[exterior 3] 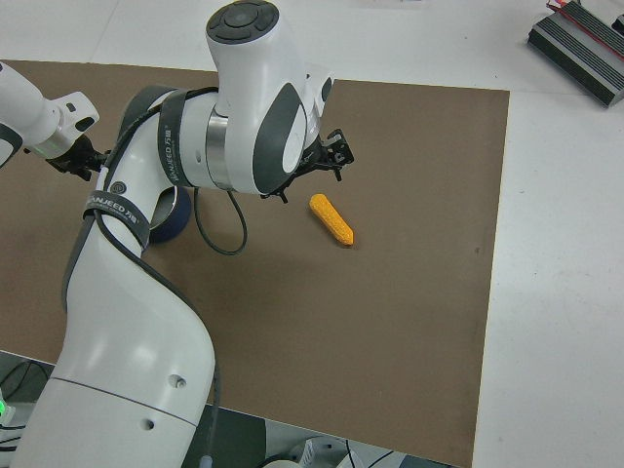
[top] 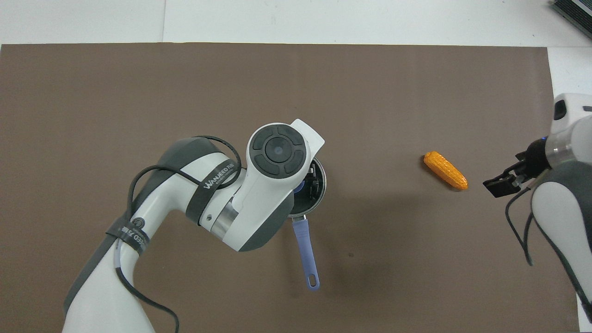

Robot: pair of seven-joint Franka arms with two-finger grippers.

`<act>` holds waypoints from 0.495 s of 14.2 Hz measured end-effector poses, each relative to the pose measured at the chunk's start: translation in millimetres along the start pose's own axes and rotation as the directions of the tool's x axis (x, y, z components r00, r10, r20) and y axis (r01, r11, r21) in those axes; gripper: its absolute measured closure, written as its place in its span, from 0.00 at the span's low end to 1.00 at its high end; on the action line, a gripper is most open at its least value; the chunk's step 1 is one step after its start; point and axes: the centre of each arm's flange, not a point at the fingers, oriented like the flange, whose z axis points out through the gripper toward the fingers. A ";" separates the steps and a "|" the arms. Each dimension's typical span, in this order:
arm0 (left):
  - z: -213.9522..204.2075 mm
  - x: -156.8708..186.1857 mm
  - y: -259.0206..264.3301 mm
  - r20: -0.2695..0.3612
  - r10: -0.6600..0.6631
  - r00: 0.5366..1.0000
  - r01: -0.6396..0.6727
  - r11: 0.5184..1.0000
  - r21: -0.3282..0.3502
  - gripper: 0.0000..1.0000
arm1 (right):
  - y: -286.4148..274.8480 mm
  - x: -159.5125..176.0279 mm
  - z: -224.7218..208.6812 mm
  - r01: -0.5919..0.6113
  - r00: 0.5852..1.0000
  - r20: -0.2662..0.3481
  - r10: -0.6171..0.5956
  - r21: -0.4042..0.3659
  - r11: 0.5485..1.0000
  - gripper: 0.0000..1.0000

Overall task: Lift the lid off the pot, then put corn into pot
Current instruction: 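Reach the left gripper to the pot lid while the right gripper reaches the corn, then grasp the lid knob with the left gripper while the right gripper grasps the corn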

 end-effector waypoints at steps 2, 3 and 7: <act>1.9 -6.2 9.8 -0.006 0.008 1.000 -0.008 1.000 -0.004 0.00 | 16.5 9.9 46.0 0.088 0.996 0.004 -0.088 -0.004 0.996 0.00; 2.0 -5.8 10.2 -0.009 0.007 1.000 -0.007 1.000 -0.006 0.00 | 23.8 11.0 66.8 0.105 0.995 0.004 -0.104 -0.007 0.995 0.00; 4.9 -3.3 9.4 -0.014 0.003 1.000 -0.003 1.000 -0.009 0.00 | 28.7 20.1 111.9 0.126 0.992 0.006 -0.126 -0.008 0.992 0.00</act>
